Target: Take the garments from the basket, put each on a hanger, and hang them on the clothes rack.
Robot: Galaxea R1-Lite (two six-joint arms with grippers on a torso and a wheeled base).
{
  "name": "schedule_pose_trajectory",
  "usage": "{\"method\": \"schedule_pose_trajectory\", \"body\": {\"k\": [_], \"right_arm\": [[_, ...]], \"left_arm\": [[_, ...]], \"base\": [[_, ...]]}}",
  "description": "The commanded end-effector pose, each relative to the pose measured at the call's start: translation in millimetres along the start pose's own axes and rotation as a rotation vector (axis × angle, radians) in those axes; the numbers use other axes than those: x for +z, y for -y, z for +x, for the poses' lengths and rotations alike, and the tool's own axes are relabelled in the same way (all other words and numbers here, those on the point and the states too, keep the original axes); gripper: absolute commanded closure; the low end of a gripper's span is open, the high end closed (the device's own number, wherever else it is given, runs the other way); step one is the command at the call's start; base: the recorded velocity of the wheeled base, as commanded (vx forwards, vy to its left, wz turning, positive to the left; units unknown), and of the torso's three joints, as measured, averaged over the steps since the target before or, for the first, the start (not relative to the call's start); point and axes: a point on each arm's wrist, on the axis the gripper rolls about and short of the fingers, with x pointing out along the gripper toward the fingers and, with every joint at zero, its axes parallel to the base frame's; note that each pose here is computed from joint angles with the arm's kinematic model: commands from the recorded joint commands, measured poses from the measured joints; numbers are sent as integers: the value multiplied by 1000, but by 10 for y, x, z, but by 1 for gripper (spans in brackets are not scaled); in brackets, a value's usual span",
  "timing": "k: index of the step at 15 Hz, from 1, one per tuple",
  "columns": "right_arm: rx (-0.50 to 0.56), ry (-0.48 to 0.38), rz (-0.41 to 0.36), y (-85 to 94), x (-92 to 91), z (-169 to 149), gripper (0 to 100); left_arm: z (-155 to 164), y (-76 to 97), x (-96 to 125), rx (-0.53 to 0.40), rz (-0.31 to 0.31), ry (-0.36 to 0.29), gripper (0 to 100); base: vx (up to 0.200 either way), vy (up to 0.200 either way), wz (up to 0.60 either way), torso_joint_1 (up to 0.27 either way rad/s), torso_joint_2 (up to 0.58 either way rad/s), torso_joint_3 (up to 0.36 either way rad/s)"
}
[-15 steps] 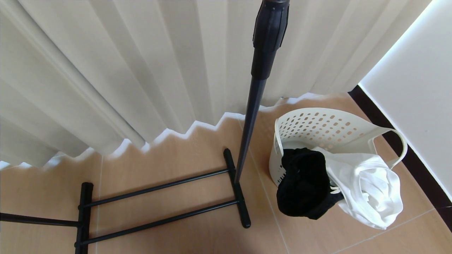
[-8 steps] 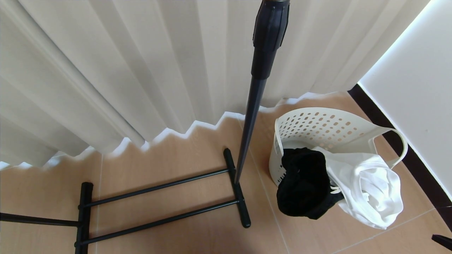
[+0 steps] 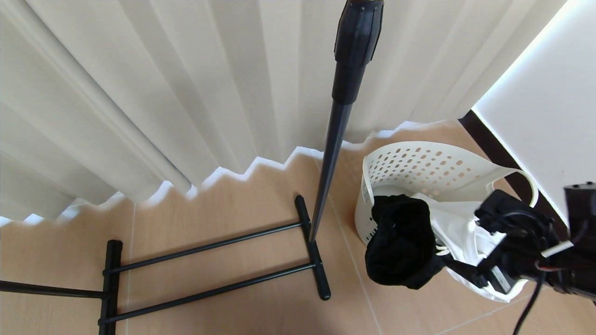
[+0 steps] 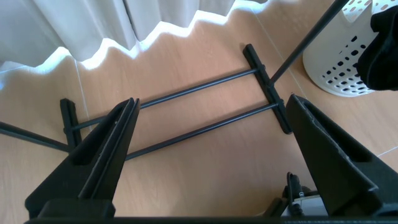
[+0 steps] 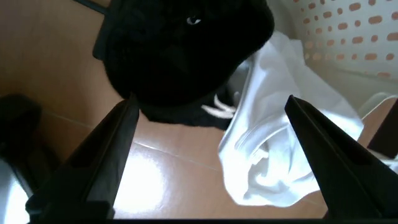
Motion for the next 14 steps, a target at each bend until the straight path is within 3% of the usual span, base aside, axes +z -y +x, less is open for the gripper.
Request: {"method": "schedule_pose_trajectory", "body": {"k": [1, 6, 8, 14], "right_arm": [[-21, -111, -64, 111, 201, 749, 0], [-83, -131, -35, 341, 301, 1166, 0], [-107, -136, -18, 431, 248, 1286, 0], [-136, -74, 7, 483, 118, 1614, 0]], "left_arm": [[1, 0, 0, 0, 0, -1, 0], [1, 0, 0, 0, 0, -1, 0], [1, 0, 0, 0, 0, -1, 0], [1, 0, 0, 0, 0, -1, 0]], "base": [[0, 0, 0, 0, 0, 0], [0, 0, 0, 0, 0, 0], [0, 0, 0, 0, 0, 0], [0, 0, 0, 0, 0, 0]]}}
